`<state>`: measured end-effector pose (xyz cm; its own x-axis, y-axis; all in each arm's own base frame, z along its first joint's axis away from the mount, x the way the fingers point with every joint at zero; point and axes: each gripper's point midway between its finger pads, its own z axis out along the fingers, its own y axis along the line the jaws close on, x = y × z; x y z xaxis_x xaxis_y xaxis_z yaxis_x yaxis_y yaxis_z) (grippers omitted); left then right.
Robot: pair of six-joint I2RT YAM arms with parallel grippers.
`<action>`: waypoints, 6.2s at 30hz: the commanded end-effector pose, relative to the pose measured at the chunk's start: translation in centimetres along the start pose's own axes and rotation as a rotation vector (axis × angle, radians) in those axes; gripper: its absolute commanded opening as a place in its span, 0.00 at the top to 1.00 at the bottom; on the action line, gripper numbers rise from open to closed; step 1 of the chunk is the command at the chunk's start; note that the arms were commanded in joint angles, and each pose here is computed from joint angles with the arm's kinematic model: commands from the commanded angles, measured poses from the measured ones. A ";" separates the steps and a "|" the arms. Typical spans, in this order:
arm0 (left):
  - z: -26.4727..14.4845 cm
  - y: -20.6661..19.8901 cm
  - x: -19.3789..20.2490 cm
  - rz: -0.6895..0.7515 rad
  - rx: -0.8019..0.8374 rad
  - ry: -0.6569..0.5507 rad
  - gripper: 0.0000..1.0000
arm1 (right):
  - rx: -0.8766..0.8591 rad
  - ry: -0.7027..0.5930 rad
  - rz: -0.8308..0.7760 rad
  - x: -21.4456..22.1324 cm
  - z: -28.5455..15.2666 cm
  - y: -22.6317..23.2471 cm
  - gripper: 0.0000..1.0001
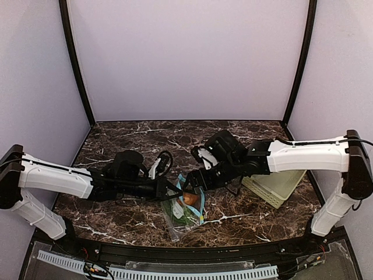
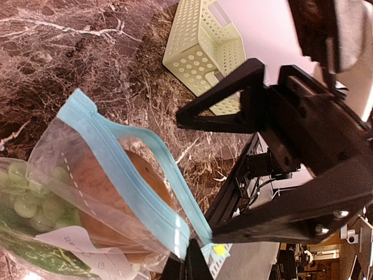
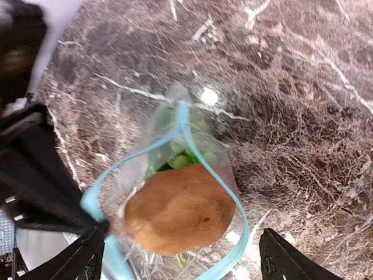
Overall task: Place the food in the zip-top bag and seal the zipper
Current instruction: Place the fake vegetable in the zipper food storage bag, then adjust the zipper food storage bag, then pass from the right arm to the left, then pass from the left arm to the right
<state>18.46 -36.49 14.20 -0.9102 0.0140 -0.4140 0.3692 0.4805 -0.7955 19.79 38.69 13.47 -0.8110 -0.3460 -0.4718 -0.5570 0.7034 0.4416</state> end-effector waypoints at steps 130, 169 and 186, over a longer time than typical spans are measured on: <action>7.0 -5.0 1.4 0.202 -0.141 0.056 0.66 | 0.366 -0.378 0.488 -3.5 -7.6 -6.2 1.00; 5.7 -5.7 1.0 0.167 -0.139 0.038 0.99 | 0.374 -0.409 0.282 -4.4 -9.4 -5.2 0.74; 4.4 -6.3 -0.3 0.061 -0.100 -0.019 0.99 | 0.082 -0.510 -0.271 1.8 -12.4 1.7 0.40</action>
<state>17.06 -43.79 16.37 -0.8755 0.0667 -0.4786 0.4226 0.5858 -0.6915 17.06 30.32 23.15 -0.5388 -0.1184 -0.8340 -0.6097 0.7380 0.2891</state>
